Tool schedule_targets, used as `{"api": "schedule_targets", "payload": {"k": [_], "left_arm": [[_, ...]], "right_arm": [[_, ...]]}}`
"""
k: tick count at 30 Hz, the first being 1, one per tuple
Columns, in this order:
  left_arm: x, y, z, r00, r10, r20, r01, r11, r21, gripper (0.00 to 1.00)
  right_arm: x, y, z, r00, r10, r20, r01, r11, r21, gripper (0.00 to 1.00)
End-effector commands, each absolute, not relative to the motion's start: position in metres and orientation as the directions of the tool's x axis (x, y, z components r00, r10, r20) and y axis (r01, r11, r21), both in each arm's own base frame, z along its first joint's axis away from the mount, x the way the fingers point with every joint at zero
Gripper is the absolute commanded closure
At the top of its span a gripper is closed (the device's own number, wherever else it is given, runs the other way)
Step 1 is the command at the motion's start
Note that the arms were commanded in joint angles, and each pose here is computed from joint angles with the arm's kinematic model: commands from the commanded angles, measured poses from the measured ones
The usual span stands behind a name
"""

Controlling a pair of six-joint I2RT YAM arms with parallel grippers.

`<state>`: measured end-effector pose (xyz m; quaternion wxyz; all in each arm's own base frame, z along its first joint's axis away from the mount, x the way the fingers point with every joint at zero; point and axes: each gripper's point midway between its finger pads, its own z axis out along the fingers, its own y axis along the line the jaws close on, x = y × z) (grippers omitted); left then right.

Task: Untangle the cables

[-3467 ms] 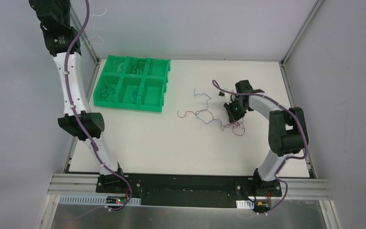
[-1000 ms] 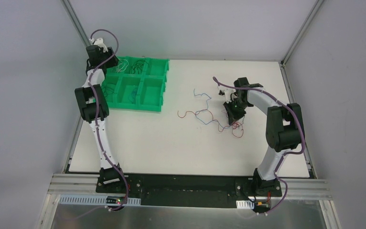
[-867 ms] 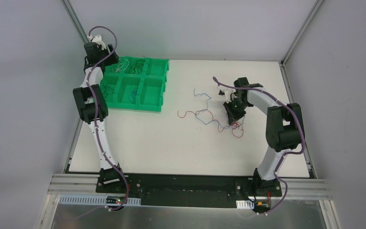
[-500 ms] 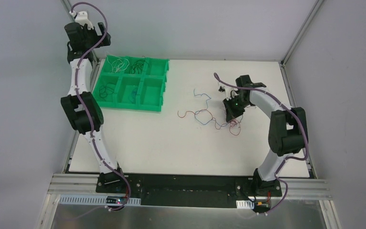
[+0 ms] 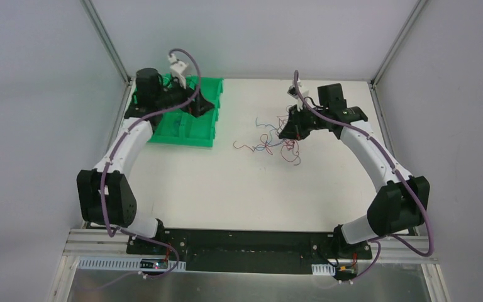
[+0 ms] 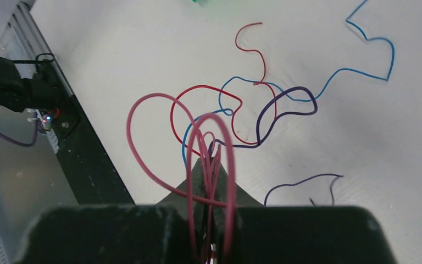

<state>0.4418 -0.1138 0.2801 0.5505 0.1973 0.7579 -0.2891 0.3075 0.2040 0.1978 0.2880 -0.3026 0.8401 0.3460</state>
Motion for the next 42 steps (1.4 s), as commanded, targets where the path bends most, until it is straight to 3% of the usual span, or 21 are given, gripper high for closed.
{"api": "schedule_targets", "payload": {"k": [1,4,9,13,17,21,24,28,35,40,42], "left_arm": [[0.368,-0.205,0.296,-0.109,0.118,-0.987,0.873,0.487,-0.038,0.01],[0.343,-0.233,0.267,-0.039,0.213,-0.976,0.925,0.378,0.046,0.06],[0.345,-0.26,0.217,-0.082,0.29,-0.953,0.949,0.316,0.014,0.16],[0.374,-0.282,0.183,-0.26,0.308,-0.915,0.885,0.454,-0.099,0.18],[0.399,-0.304,0.158,-0.574,0.148,-0.806,0.705,0.59,-0.394,0.2],[0.416,-0.325,0.139,-0.75,-0.002,-0.661,0.519,0.618,-0.591,0.22],[0.413,-0.347,0.124,-0.812,-0.023,-0.583,0.462,0.586,-0.666,0.23],[0.398,-0.375,0.107,-0.822,0.023,-0.569,0.487,0.548,-0.68,0.24],[0.397,-0.399,0.066,-0.904,-0.026,-0.427,0.333,0.582,-0.741,0.31],[0.403,-0.418,0.067,-0.902,-0.023,-0.431,0.344,0.565,-0.75,0.43],[0.408,-0.425,0.075,-0.894,-0.022,-0.447,0.365,0.543,-0.756,0.63]], "right_arm": [[0.302,0.225,0.243,-0.621,-0.224,-0.751,-0.735,0.5,0.458,1.0],[0.301,0.221,0.234,-0.65,-0.239,-0.721,-0.712,0.522,0.469,1.0],[0.283,0.205,0.209,-0.687,-0.32,-0.652,-0.694,0.555,0.459,1.0],[0.268,0.183,0.166,-0.754,-0.381,-0.535,-0.633,0.641,0.435,1.0],[0.258,0.168,0.138,-0.799,-0.38,-0.466,-0.58,0.691,0.432,1.0],[0.258,0.168,0.126,-0.819,-0.346,-0.459,-0.548,0.708,0.445,1.0],[0.261,0.167,0.119,-0.833,-0.33,-0.444,-0.526,0.721,0.451,1.0],[0.263,0.164,0.111,-0.842,-0.324,-0.431,-0.511,0.734,0.447,1.0],[0.263,0.152,0.108,-0.846,-0.323,-0.424,-0.499,0.759,0.417,1.0],[0.257,0.143,0.107,-0.848,-0.328,-0.416,-0.496,0.767,0.407,1.0],[0.255,0.14,0.105,-0.849,-0.331,-0.412,-0.495,0.772,0.399,1.0]]}}
